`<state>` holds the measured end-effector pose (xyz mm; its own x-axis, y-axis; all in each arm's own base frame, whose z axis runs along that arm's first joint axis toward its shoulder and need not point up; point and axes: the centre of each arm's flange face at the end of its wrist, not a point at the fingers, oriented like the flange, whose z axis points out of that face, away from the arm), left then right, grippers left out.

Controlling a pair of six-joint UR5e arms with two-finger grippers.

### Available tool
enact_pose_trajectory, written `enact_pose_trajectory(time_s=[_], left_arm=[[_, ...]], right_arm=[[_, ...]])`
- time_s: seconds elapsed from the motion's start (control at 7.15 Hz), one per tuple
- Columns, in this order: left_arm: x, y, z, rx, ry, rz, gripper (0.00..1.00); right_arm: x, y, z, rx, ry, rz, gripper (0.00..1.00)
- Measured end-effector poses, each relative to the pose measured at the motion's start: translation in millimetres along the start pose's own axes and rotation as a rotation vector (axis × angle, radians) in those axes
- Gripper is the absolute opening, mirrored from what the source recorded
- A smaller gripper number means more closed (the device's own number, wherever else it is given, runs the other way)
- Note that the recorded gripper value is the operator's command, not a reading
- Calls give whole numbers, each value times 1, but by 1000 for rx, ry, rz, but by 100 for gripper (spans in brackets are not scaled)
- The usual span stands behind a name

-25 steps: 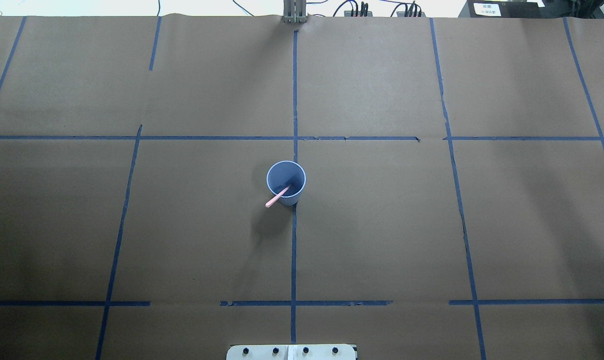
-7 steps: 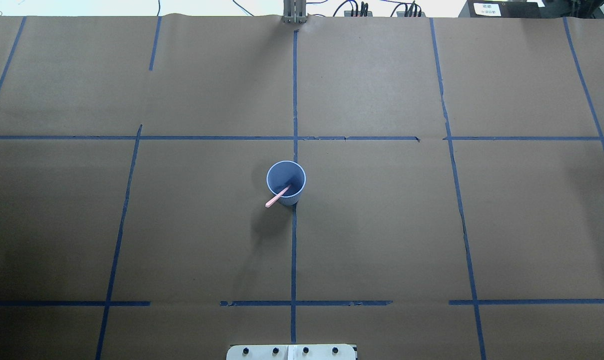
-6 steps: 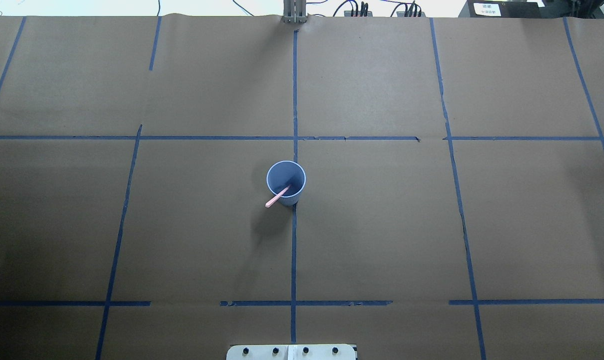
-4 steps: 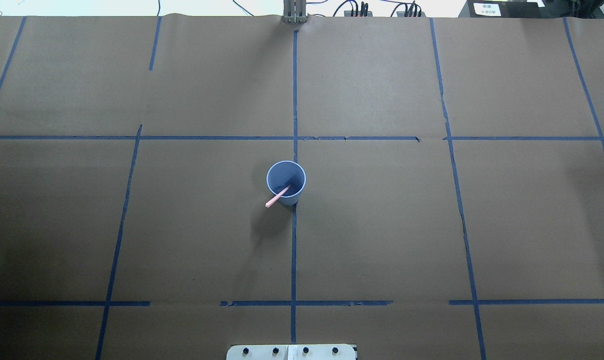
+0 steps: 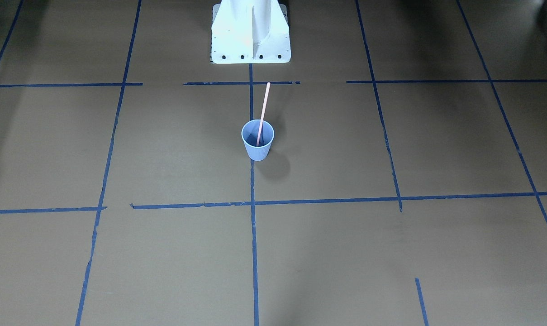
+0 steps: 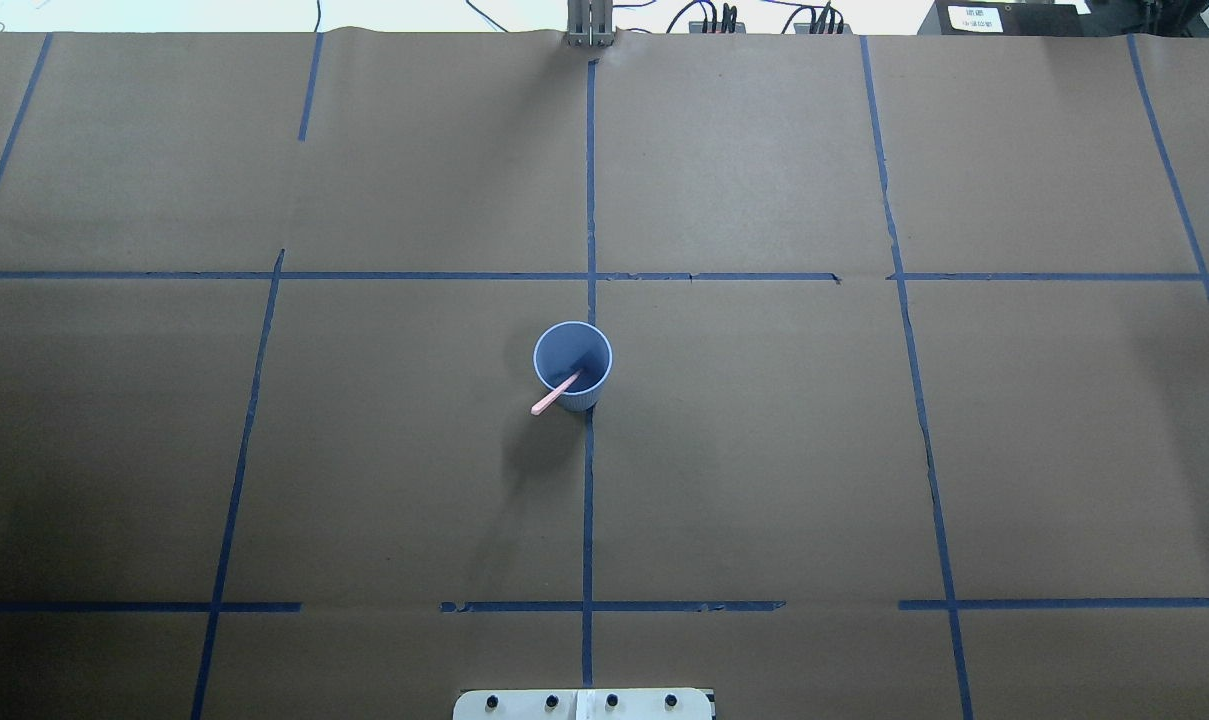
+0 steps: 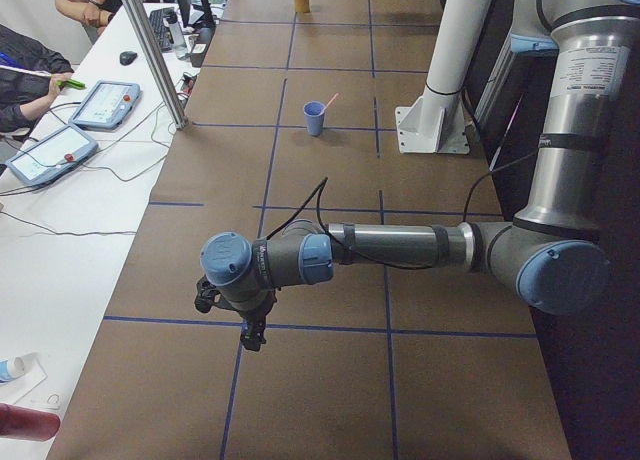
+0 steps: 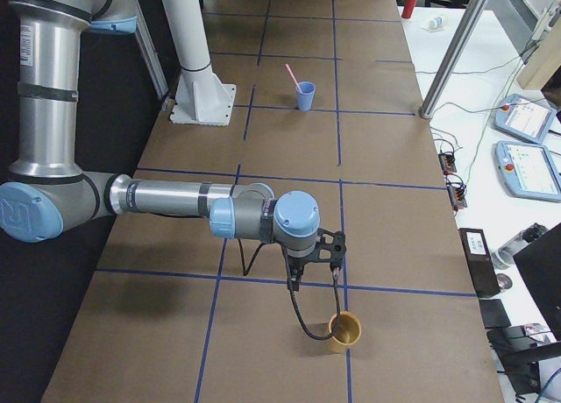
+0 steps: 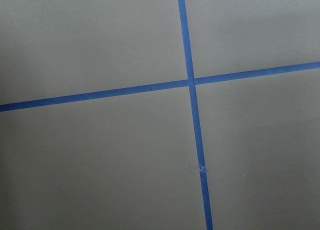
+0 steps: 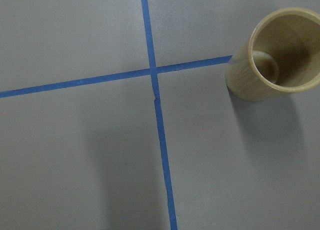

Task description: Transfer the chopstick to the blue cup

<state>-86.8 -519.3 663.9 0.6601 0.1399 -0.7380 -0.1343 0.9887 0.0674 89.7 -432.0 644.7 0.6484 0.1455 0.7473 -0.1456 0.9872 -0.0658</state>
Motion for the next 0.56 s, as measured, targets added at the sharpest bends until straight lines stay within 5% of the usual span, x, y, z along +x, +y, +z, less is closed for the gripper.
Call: enact_pose_trajectory(time_s=[0.56], left_arm=[[-1,0,1,-2,1,1,100]], right_arm=[[0,0,0,1,-1,-1,100]])
